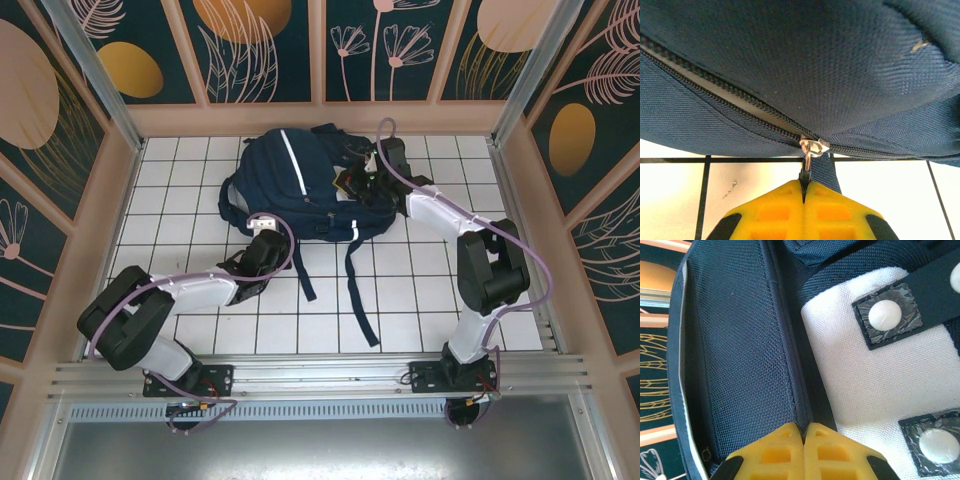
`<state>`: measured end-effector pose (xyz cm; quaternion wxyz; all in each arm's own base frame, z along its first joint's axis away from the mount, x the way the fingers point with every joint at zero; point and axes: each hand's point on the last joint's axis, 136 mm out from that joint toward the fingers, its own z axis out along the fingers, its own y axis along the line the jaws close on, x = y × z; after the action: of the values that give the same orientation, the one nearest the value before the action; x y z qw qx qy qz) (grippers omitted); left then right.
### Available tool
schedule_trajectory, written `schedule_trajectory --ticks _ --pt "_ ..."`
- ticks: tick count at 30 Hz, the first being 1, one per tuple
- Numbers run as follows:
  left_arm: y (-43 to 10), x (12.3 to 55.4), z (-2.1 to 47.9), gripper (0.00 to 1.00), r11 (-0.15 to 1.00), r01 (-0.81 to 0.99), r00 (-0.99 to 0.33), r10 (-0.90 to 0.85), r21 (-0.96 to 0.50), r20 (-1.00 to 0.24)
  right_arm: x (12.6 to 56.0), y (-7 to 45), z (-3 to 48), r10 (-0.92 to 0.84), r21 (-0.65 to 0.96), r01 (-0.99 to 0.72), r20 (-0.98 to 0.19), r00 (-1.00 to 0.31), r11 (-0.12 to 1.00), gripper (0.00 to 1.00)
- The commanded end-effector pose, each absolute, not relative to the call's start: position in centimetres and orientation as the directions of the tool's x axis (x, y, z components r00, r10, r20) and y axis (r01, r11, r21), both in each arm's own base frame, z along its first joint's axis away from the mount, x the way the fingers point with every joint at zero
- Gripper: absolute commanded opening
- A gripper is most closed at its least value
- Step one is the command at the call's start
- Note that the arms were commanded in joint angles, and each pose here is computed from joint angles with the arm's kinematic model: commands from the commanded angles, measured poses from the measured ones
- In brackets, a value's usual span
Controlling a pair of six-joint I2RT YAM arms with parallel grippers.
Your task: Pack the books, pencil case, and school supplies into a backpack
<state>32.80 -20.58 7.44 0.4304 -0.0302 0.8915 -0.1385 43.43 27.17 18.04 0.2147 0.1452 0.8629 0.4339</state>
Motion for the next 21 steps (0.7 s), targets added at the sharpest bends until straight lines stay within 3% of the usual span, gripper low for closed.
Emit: schedule_trajectory --ticks 1,2,5,8,12,17,19,20,21 --pt "-18.6 32.2 7.1 0.00 0.975 0.031 -0.643 -0.150 -0.221 -0.751 45.6 23.7 21.2 0.503 0.754 0.037 -0.399 -0.767 0.656 0.00" --pt "-19.1 32.1 7.2 0.00 0.971 0.063 -0.648 -0.136 -0.231 -0.749 45.6 24.1 21.4 0.494 0.762 0.021 -0.398 -0.773 0.647 0.00" --pt "-20.8 31.4 7.5 0.00 0.950 0.154 -0.676 -0.100 -0.273 -0.730 44.9 25.3 22.1 0.468 0.766 -0.016 -0.408 -0.784 0.642 0.40" --pt "-22.6 30.7 8.1 0.00 0.909 0.246 -0.688 -0.081 -0.337 -0.721 43.4 25.3 22.7 0.464 0.744 -0.020 -0.438 -0.770 0.668 0.57" --pt "-25.1 29.9 9.6 0.00 0.831 0.336 -0.697 -0.097 -0.443 -0.711 39.4 23.8 22.1 0.529 0.753 0.037 -0.425 -0.734 0.657 0.61" --pt "-27.2 29.5 10.3 0.00 0.762 0.382 -0.723 -0.105 -0.522 -0.683 33.5 23.6 18.3 0.614 0.883 0.110 -0.224 -0.757 0.457 0.58" --pt "-26.6 29.9 9.9 0.00 0.795 0.349 -0.728 -0.103 -0.496 -0.678 32.2 24.2 17.0 0.598 0.880 0.125 -0.201 -0.776 0.458 0.58" --pt "-25.8 30.1 9.6 0.01 0.823 0.322 -0.727 -0.102 -0.468 -0.679 32.2 24.2 16.6 0.589 0.872 0.124 -0.209 -0.780 0.474 0.58" --pt "-24.8 30.3 9.5 0.14 0.851 0.290 -0.720 -0.109 -0.439 -0.686 31.5 25.1 16.3 0.560 0.863 0.111 -0.217 -0.800 0.492 0.59"
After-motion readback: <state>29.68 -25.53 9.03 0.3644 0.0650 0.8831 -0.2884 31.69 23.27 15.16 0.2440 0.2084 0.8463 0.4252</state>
